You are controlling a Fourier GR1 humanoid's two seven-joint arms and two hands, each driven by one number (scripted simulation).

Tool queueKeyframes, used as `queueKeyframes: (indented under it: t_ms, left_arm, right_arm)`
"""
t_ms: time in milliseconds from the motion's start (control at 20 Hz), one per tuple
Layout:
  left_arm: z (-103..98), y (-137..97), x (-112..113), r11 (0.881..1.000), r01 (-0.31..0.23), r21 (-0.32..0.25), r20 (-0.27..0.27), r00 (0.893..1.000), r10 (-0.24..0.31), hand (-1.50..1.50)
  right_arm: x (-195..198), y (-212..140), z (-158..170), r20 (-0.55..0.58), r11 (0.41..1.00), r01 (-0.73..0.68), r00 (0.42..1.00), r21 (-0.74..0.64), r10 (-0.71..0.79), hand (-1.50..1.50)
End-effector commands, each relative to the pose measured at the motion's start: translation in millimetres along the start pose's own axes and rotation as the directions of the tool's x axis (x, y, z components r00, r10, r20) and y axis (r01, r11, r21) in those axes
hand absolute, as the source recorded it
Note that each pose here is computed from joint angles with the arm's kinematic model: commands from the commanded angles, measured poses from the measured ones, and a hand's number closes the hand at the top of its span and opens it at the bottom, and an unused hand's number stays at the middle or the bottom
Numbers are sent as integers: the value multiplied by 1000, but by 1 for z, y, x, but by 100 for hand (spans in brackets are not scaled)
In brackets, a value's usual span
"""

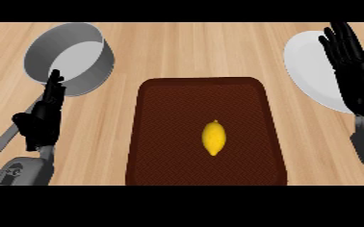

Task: Pick the lemon from the tray and place it in the plate

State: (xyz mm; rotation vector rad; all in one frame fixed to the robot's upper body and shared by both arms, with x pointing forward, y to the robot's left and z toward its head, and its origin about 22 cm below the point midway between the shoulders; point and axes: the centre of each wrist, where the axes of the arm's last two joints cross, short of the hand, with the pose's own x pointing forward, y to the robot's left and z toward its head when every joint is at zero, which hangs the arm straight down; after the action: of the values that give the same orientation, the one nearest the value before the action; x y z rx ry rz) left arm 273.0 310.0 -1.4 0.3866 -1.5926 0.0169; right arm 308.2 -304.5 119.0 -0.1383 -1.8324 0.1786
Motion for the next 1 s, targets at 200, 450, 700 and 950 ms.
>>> queueKeyframes:
  t_ms: [200, 450, 700, 950]
  left_arm:
    - [40, -30, -34, 980, -113, -162, -322, 945, 56, 0]
    - [45, -43, -32, 961, -198, -192, -372, 921, 115, 0]
    - [65, -46, -30, 952, -225, -209, -410, 904, 123, 0]
    - [67, -49, -22, 946, -234, -224, -433, 894, 118, 0]
  right_arm:
    - [48, 8, -14, 78, 993, -70, 994, -98, 78, 150]
    - [18, -13, 1, -68, 863, -366, 928, -347, 367, -150]
    - [5, 26, 36, 13, 894, -248, 962, -374, 273, -150]
    - [12, 33, 60, -26, 882, -379, 921, -280, 388, -150]
